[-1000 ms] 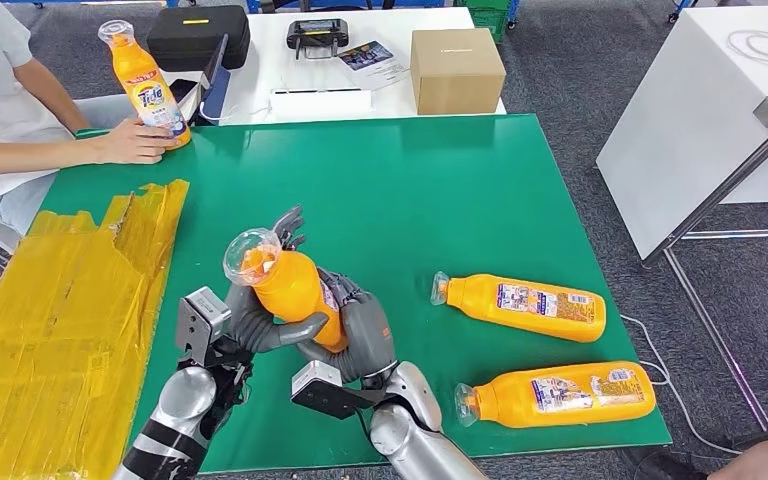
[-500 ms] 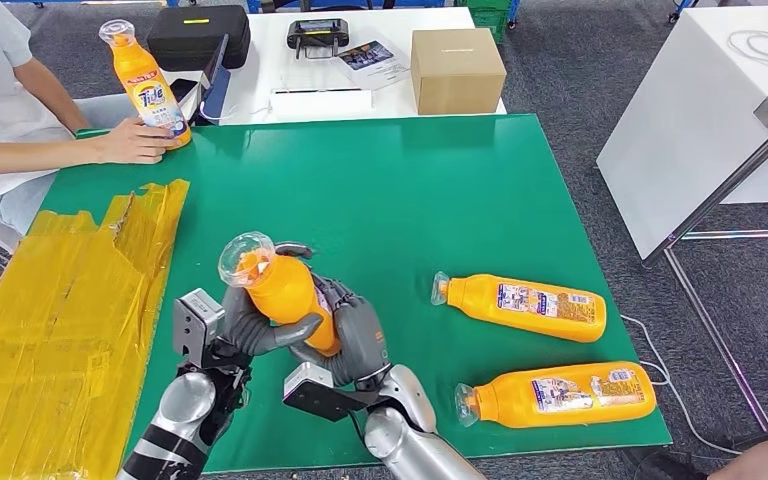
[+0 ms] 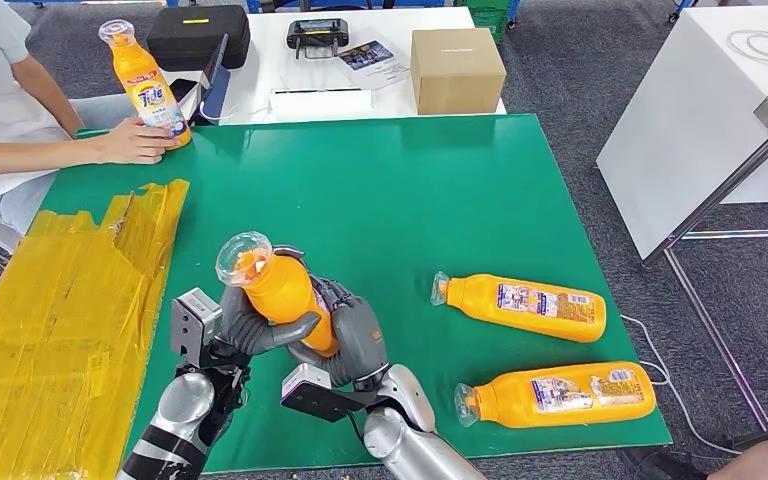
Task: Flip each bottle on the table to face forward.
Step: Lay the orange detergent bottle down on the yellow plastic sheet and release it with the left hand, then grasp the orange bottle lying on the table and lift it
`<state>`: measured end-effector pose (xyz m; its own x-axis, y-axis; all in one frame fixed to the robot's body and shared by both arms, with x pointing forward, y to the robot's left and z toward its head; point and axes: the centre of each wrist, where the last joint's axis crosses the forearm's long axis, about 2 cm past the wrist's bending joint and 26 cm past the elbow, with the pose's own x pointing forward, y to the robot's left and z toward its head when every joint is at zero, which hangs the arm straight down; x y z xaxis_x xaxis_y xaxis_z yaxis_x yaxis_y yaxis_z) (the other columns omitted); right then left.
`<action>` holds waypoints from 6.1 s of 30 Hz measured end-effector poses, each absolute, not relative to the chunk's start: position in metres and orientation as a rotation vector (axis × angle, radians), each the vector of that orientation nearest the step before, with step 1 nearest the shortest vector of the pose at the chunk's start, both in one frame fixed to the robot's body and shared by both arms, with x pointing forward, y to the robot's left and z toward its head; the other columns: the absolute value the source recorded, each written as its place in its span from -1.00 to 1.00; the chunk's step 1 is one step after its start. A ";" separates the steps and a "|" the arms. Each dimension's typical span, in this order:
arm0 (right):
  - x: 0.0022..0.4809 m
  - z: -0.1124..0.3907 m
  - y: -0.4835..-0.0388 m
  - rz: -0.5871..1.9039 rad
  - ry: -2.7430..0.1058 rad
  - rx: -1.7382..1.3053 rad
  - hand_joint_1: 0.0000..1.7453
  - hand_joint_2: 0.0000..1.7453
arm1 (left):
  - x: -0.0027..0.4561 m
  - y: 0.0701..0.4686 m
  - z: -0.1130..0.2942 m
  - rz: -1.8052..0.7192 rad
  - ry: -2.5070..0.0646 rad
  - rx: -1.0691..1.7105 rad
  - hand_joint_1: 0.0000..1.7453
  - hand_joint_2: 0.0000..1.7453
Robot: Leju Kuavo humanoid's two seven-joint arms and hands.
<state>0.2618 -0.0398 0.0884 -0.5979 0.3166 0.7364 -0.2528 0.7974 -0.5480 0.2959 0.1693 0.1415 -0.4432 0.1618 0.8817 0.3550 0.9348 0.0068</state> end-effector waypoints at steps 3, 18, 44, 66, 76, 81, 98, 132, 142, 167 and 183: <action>0.262 0.088 -0.040 0.784 -2.067 -0.047 1.00 1.00 | 0.296 0.169 0.141 -0.225 -2.038 -0.362 1.00 1.00; 0.249 0.102 -0.055 0.423 -2.072 0.138 -1.00 1.00 | 0.302 0.203 0.153 0.144 -2.100 -0.100 1.00 1.00; 0.249 0.156 -0.167 0.042 -2.236 0.153 -1.00 1.00 | 0.248 0.331 0.136 -0.859 -1.991 1.619 1.00 1.00; 0.261 0.157 -0.193 0.027 -2.235 0.180 -1.00 1.00 | 0.259 0.364 0.090 -1.109 -1.631 1.593 1.00 1.00; 0.266 0.156 -0.187 0.063 -2.225 0.204 -1.00 1.00 | 0.289 0.371 0.082 -1.122 -1.564 1.552 1.00 1.00; 0.268 0.156 -0.181 0.084 -2.222 0.224 -1.00 1.00 | 0.304 0.375 0.082 -1.141 -1.542 1.538 1.00 1.00; 0.272 0.149 -0.174 0.140 -2.187 0.255 -1.00 1.00 | 0.298 0.384 0.048 -1.369 -1.467 1.377 1.00 1.00; 0.276 0.141 -0.174 0.170 -2.135 0.246 -1.00 1.00 | 0.301 0.395 0.039 -1.279 -1.467 1.291 -1.00 1.00; 0.278 0.138 -0.175 0.178 -2.120 0.240 -1.00 1.00 | 0.292 0.385 0.040 -1.269 -1.576 1.275 -1.00 1.00; 0.277 0.136 -0.212 0.468 -1.998 -0.448 -1.00 1.00 | 0.253 0.288 0.095 -0.316 -2.125 0.971 -1.00 1.00; 0.293 0.120 -0.264 0.988 -1.587 -0.854 -1.00 1.00 | 0.249 0.220 0.121 -0.294 -2.154 0.669 -1.00 1.00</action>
<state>0.2934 -0.2642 0.1201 -0.2130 0.8958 0.3901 0.0451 0.4079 -0.9119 0.2495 0.2196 0.1208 -0.5044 -0.5572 0.6597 -0.3602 0.8301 0.4257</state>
